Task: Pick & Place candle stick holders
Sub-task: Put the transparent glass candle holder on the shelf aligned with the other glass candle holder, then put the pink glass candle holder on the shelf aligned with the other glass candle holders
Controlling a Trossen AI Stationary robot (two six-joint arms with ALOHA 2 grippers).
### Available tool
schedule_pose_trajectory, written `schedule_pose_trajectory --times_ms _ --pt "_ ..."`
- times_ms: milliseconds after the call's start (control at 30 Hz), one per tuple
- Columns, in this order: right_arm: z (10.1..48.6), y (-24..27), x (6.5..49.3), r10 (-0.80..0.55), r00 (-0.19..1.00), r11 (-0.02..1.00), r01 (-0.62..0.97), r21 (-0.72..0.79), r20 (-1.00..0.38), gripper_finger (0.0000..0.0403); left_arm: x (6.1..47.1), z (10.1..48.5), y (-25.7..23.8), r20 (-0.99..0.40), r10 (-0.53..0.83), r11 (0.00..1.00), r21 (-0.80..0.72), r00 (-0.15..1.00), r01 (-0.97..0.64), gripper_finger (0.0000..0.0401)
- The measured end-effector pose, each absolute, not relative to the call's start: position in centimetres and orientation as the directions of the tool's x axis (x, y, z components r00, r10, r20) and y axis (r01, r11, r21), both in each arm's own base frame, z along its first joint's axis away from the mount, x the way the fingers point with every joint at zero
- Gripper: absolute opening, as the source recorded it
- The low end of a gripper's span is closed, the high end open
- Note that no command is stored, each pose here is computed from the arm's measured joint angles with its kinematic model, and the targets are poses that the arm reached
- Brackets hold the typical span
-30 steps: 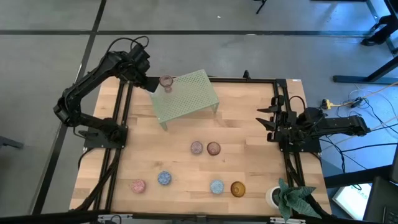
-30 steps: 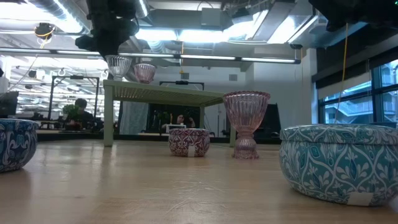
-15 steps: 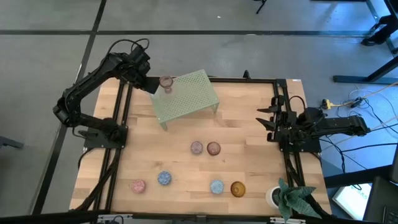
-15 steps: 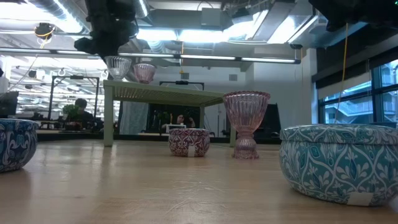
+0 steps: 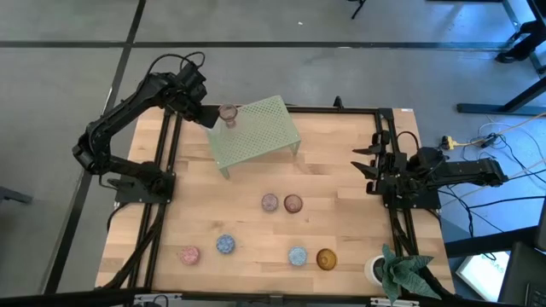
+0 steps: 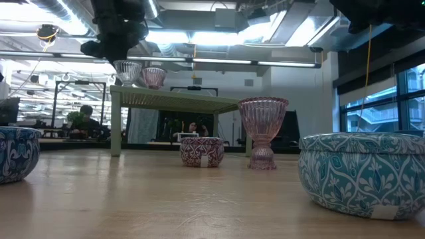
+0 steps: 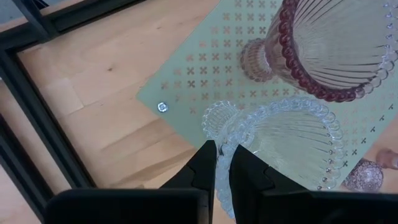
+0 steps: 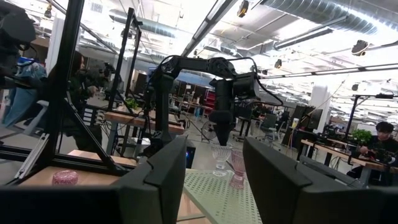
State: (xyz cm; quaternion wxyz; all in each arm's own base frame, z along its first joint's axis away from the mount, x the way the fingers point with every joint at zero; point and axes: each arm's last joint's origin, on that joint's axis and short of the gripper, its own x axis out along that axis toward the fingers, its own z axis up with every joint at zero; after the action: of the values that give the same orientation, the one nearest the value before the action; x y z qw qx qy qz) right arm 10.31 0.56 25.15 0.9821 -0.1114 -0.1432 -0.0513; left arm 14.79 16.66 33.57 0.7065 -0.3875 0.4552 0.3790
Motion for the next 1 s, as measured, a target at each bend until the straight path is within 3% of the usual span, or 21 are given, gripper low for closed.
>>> schedule_pose_trajectory --times_ms 600,1000 --pt "25.16 0.56 10.31 -0.069 0.954 0.970 0.132 -0.204 0.293 0.0165 14.90 33.62 16.90 -0.930 0.221 0.422 -0.180 0.293 -0.889 0.0082" --pt "25.15 0.56 10.31 -0.068 0.954 0.970 0.132 -0.205 0.293 0.0165 14.96 33.66 17.00 -0.926 0.235 0.451 -0.166 0.295 -0.877 0.0094"
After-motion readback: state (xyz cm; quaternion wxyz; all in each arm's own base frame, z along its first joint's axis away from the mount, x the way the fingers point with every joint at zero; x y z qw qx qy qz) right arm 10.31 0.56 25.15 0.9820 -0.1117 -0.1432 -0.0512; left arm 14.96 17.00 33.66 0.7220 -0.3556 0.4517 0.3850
